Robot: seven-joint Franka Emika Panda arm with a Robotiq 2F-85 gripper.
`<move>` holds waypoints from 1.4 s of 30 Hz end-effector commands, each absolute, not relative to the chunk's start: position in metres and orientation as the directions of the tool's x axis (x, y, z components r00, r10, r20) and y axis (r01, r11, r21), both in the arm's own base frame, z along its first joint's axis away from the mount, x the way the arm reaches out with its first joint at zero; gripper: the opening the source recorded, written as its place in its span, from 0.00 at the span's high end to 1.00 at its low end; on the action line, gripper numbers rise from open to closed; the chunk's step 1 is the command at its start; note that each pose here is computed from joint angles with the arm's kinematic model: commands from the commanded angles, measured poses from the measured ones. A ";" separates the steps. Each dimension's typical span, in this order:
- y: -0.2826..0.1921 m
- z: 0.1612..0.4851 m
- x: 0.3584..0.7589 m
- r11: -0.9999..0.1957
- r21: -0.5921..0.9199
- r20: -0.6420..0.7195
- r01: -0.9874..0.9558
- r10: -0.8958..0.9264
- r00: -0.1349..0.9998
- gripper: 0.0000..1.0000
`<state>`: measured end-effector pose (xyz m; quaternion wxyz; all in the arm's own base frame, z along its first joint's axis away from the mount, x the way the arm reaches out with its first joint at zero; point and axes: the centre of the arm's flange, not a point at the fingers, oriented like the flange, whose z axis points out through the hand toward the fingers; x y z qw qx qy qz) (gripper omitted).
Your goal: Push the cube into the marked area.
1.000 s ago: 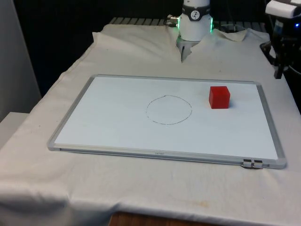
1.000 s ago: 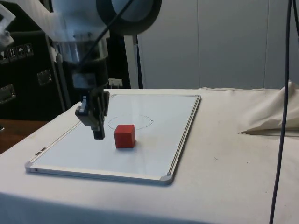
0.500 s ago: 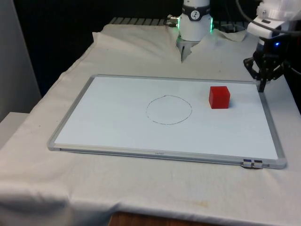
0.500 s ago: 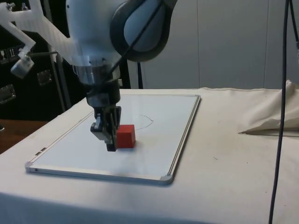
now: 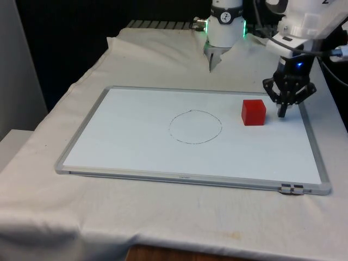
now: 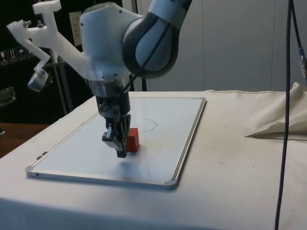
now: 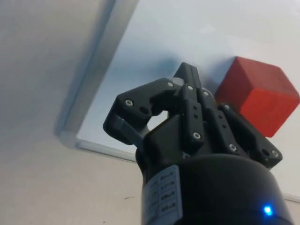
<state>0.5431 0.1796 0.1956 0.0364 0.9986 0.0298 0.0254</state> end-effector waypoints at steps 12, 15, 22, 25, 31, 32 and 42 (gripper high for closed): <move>0.150 0.185 0.547 -0.987 0.151 0.056 0.046 0.055 0.997 1.00; 0.145 0.185 0.547 -0.984 0.171 0.055 0.044 0.054 0.997 1.00; 0.132 0.184 0.547 -0.975 0.217 0.060 0.040 0.054 0.997 1.00; 0.131 0.181 0.547 -0.975 0.217 0.055 0.043 0.056 0.997 1.00; 0.120 0.182 0.533 -0.961 0.272 0.047 0.046 0.061 0.997 1.00; 0.120 0.182 0.531 -0.960 0.277 0.045 0.047 0.062 0.997 1.00; 0.106 0.187 0.520 -0.943 0.329 0.038 0.056 0.072 0.997 1.00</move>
